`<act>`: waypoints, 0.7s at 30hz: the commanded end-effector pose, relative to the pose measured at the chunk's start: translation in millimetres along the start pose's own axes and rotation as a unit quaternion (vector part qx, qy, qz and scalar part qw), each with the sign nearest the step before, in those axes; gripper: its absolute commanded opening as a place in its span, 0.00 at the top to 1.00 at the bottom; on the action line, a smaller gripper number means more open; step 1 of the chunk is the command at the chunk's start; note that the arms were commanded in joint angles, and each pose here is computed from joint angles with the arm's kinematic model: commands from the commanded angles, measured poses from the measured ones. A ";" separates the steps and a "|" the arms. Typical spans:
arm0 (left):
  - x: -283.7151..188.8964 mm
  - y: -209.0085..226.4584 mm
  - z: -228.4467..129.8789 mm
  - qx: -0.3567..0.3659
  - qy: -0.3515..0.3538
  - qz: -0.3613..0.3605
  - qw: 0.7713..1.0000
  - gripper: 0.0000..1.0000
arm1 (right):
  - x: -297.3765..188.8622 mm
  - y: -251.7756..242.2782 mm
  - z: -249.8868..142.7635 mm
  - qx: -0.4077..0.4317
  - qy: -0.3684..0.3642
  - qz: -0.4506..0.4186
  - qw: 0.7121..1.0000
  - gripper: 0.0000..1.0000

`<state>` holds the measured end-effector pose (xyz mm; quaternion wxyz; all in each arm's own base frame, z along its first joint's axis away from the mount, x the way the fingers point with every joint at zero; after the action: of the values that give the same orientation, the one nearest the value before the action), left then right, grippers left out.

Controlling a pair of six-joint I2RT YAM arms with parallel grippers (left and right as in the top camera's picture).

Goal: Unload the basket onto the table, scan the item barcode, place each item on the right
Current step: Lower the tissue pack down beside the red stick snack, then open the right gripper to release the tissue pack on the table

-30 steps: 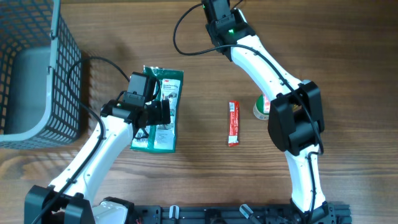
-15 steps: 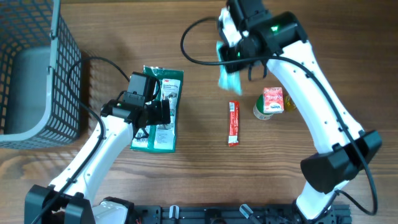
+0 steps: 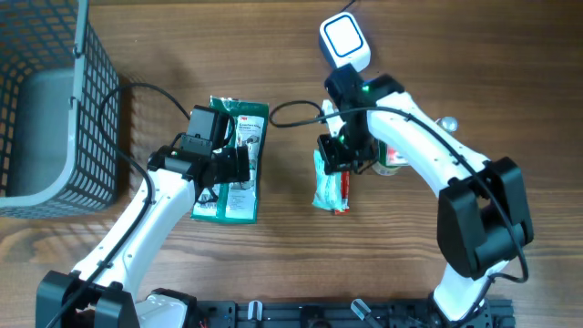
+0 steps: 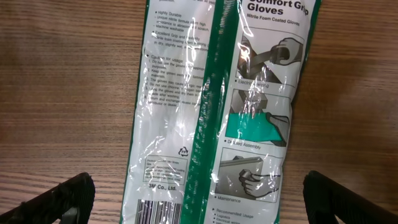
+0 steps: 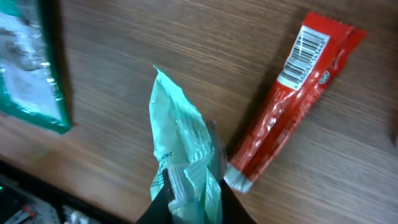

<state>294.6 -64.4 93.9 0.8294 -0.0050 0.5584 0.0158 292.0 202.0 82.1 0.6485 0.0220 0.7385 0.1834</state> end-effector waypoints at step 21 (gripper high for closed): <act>0.2 2.5 2.9 0.003 -0.003 0.005 1.000 0.00 | 15.6 3.1 38.4 0.100 -0.121 -0.078 0.985 0.27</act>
<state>294.6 -64.4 93.9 0.8294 -0.0050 0.5584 0.0158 326.2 210.4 67.0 0.7254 0.0595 0.6816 0.0753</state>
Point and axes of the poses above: each gripper's point midway between its finger pads, its own x axis out along the fingers, its own y axis along the line the jaws close on, z = x × y, the point moved 2 cm from there along -x, back along the fingers, and after that the axes turned 2 degrees about x, right-handed, at the moved point
